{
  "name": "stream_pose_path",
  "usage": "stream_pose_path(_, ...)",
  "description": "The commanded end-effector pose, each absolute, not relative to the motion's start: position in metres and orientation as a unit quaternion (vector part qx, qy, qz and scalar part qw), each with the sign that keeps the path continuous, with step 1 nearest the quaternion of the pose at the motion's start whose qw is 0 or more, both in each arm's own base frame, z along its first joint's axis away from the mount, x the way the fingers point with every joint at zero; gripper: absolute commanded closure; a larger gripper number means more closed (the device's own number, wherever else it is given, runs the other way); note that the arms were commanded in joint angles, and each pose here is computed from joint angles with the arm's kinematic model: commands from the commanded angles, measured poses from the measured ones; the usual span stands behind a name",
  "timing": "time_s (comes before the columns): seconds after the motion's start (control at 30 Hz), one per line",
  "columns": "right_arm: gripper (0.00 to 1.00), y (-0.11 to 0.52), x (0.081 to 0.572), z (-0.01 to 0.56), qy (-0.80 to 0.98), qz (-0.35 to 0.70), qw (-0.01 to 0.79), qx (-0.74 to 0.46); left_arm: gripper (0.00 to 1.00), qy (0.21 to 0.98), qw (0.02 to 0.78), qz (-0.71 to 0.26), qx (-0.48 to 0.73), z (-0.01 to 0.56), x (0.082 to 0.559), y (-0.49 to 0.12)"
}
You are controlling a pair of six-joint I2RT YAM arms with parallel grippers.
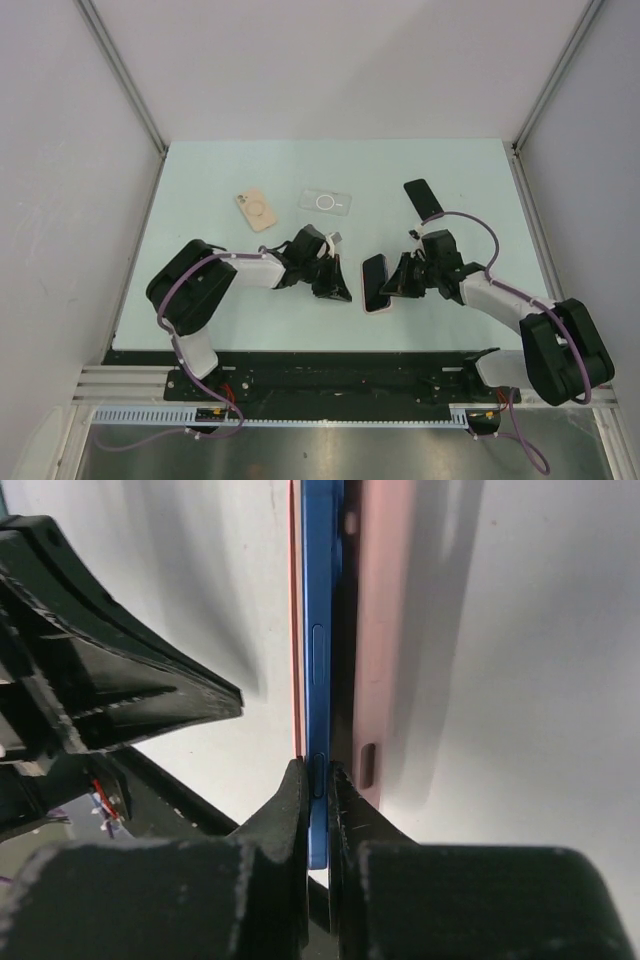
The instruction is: Put the phone into the phone case
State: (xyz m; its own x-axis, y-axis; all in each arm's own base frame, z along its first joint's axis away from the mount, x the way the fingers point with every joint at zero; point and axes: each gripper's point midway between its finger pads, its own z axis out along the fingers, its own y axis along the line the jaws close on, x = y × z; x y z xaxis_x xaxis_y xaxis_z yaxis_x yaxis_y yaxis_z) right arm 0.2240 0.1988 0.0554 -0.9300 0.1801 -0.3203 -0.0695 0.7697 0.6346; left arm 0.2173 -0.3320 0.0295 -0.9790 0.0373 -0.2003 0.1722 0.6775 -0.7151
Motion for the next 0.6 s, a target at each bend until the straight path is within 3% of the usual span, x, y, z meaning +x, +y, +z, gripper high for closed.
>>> stream_pose_path(0.0, 1.00, 0.211, 0.216, 0.042, 0.916, 0.368, 0.157, 0.037, 0.99, 0.899, 0.094, -0.423, 0.064, 0.039, 0.222, -0.347)
stream_pose_path(0.3, 1.00, 0.215, 0.211, 0.032, 0.911, 0.384, 0.145, 0.038, 1.00, 0.905, 0.095, -0.411, 0.058, 0.030, 0.219, -0.347)
stream_pose_path(0.4, 0.95, 0.212, 0.211, 0.028, 0.915, 0.376, 0.144, 0.043, 0.99, 0.906, 0.097, -0.408, 0.056, 0.029, 0.219, -0.347)
stream_pose_path(0.57, 0.90, 0.209, 0.211, 0.025, 0.919, 0.364, 0.145, 0.047, 0.86, 0.906, 0.107, -0.407, 0.051, 0.034, 0.223, -0.348)
